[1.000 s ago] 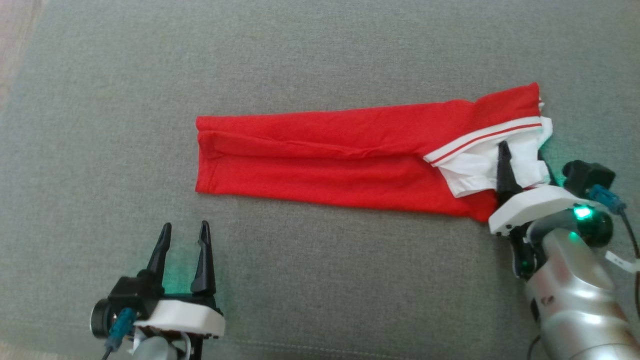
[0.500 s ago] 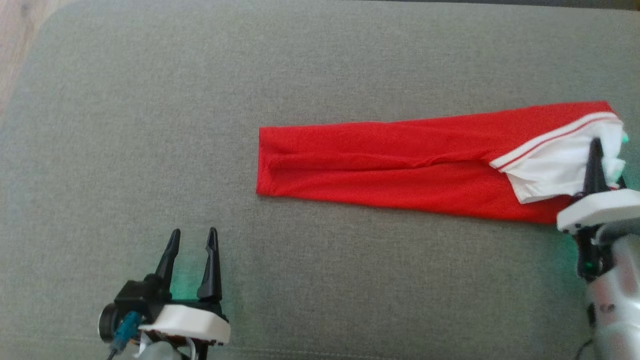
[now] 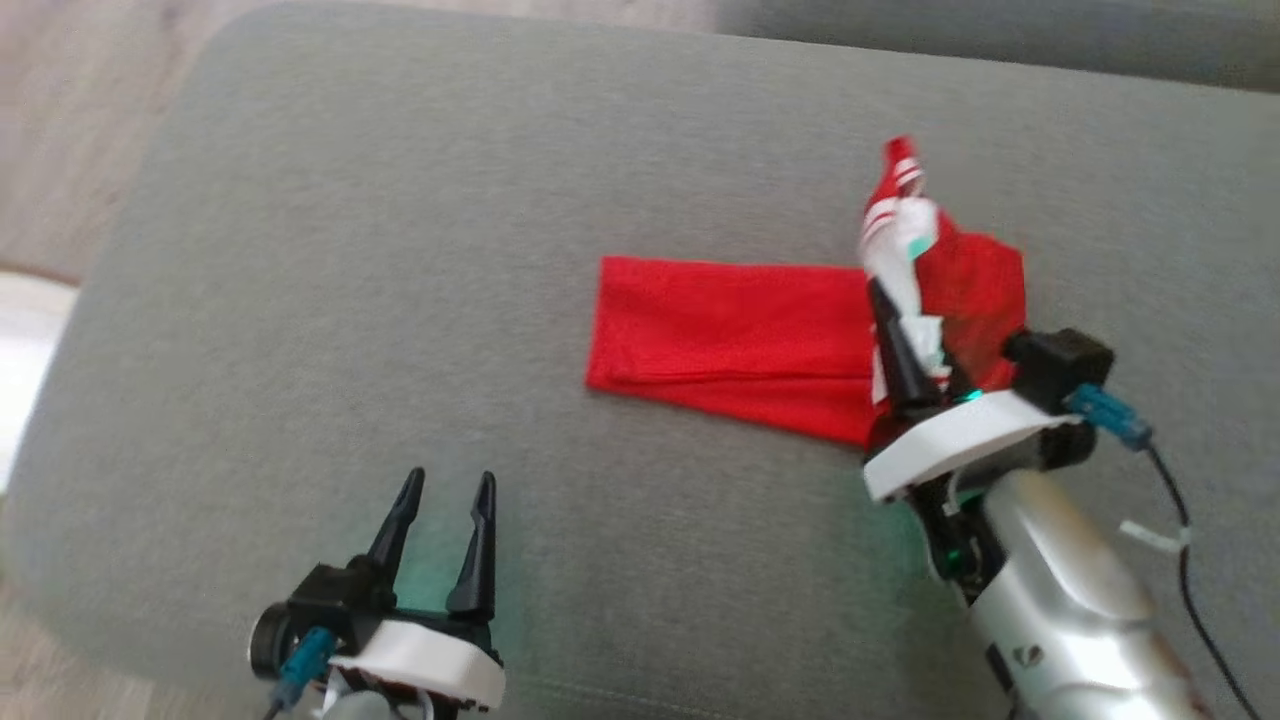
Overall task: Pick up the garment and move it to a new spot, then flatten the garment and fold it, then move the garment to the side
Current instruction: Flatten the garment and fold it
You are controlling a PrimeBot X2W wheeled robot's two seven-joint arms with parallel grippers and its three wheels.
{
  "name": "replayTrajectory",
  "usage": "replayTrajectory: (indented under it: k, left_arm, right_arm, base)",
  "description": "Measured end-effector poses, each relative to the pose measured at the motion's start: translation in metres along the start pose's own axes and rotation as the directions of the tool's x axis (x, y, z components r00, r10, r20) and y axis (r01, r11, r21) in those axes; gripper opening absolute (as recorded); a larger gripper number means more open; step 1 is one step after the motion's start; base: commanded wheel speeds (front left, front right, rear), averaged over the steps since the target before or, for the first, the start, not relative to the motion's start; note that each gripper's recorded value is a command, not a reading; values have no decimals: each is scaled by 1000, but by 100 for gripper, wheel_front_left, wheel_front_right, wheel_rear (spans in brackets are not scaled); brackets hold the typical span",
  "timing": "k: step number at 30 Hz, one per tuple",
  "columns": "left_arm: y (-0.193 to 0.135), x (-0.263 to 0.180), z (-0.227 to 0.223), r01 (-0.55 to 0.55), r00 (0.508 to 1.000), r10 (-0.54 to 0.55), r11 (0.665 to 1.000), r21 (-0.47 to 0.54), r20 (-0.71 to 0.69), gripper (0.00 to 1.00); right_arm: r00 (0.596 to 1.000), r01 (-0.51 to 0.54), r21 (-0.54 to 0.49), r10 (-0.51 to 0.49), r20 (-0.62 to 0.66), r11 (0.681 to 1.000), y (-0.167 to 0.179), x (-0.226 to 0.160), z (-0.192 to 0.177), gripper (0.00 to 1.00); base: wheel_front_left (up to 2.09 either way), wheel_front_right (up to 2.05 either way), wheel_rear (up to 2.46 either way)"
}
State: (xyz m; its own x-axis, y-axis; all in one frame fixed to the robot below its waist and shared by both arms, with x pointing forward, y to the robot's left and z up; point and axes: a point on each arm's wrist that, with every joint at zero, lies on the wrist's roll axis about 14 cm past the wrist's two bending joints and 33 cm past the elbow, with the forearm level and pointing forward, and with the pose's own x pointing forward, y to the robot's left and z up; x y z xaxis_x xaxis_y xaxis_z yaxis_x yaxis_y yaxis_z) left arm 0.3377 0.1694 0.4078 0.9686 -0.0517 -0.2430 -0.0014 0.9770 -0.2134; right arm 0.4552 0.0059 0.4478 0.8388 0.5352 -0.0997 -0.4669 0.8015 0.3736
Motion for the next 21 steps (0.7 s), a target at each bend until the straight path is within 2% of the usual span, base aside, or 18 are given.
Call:
replayTrajectory:
  k: [5, 11, 12, 13, 16, 21]
  left_arm:
    - [18, -20, -1, -68, 998, 68, 998, -7, 6, 100]
    - [42, -56, -12, -184, 983, 184, 982, -39, -11, 100]
    - [46, -60, -12, -202, 979, 202, 978, -45, -9, 100]
    - [50, -64, -11, -218, 976, 218, 975, -47, -5, 100]
    - [57, -72, -10, -250, 968, 250, 967, -51, 1, 100]
    - [54, -65, -7, -231, 973, 232, 972, -47, 8, 100]
  right_arm:
    - [988, -128, 30, 130, -82, 991, 48, 18, -27, 0]
    - [961, -247, 29, 249, -119, 969, 96, 46, -36, 0]
    - [958, -255, 32, 257, -130, 966, 101, 48, -39, 31]
    - [954, -261, 34, 263, -144, 965, 104, 49, -44, 97]
    - [947, -277, 31, 278, -163, 960, 111, 52, -51, 100]
    - [961, -253, 38, 256, -104, 967, 104, 54, -33, 100]
  base:
    - [0, 0, 0]
    - [0, 0, 0]
    - [0, 0, 0]
    - [0, 0, 0]
    - [0, 0, 0]
    - [0, 0, 0]
